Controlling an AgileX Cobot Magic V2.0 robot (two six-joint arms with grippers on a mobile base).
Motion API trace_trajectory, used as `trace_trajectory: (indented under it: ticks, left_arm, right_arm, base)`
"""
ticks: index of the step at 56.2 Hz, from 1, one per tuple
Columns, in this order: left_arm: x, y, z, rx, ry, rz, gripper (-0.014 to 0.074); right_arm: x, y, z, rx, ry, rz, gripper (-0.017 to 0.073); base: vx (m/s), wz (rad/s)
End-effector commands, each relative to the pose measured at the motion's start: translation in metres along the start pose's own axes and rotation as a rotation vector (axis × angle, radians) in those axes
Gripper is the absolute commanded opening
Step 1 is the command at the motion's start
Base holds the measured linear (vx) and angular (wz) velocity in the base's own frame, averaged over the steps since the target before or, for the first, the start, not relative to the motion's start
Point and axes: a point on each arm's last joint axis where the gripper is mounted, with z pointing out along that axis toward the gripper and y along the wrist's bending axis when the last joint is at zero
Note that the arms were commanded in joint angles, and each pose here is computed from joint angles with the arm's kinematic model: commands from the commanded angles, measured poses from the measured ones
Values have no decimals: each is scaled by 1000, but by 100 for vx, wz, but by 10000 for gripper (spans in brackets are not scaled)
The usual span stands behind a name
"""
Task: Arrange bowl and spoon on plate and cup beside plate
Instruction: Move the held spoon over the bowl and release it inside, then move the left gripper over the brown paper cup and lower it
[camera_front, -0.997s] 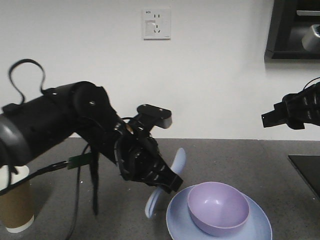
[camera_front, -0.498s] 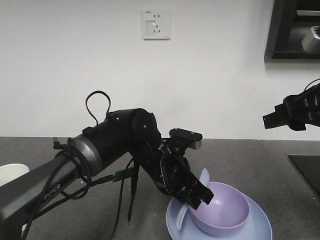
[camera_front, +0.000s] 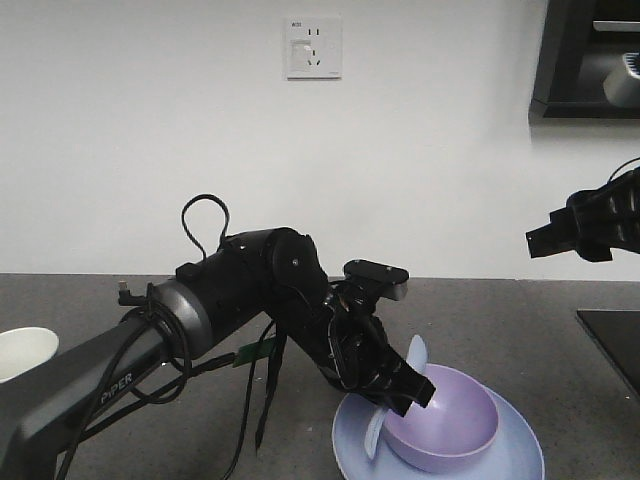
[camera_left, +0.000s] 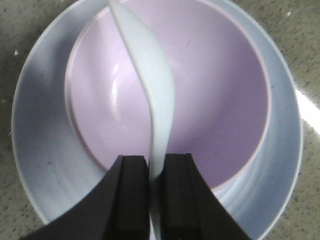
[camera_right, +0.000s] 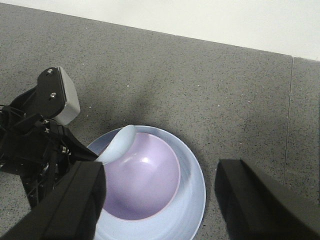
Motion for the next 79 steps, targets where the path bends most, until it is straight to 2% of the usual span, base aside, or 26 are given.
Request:
trace_trajectory:
  ticks: [1, 11, 19, 25, 31, 36, 40, 46, 52, 61, 69, 79]
  left_arm:
    - [-19, -20, -41, 32, -163, 34, 302]
    - [-18, -20, -42, 33, -160, 34, 404]
    - [-17, -22, -47, 27, -150, 43, 417]
    - [-17, -25, -65, -22, -147, 80, 417]
    - [-13, -26, -99, -145, -114, 101, 417]
    - [-9, -24, -134, -313, -116, 116, 417]
    - [-6, -20, -165, -427, -162, 97, 417]
    - [1, -15, -204, -525, -222, 77, 415]
    - [17, -2, -234, -605, -228, 40, 415]
    - [56, 41, -247, -743, -107, -59, 415]
    - [88, 72, -235, -767, 10, -158, 415]
    - [107, 94, -217, -771, 63, -201, 415]
  right_arm:
    - [-12, 1, -19, 19, -122, -13, 522]
    - [-12, 1, -19, 19, -123, -13, 522]
    - [-12, 1, -19, 20, -122, -14, 522]
    - [-12, 1, -19, 22, -121, -16, 522]
    - [-11, 0, -19, 29, -119, -20, 522]
    - [-11, 0, -19, 32, -115, -22, 522]
    - [-11, 0, -19, 33, -114, -22, 522]
    - [-11, 0, -19, 32, -111, -22, 522]
    - [-11, 0, -19, 32, -111, -23, 522]
    - [-11, 0, -19, 32, -111, -23, 522]
    - [-11, 0, -18, 32, -108, -22, 522]
    - [-10, -1, -13, 31, -96, -20, 522]
  base:
    - [0, 0]
    - [0, 0]
    - [0, 0]
    - [0, 0]
    - [0, 0]
    - [0, 0]
    - [0, 0]
    - [0, 0]
    - [0, 0]
    - [0, 0]
    - [0, 0]
    - [0, 0]
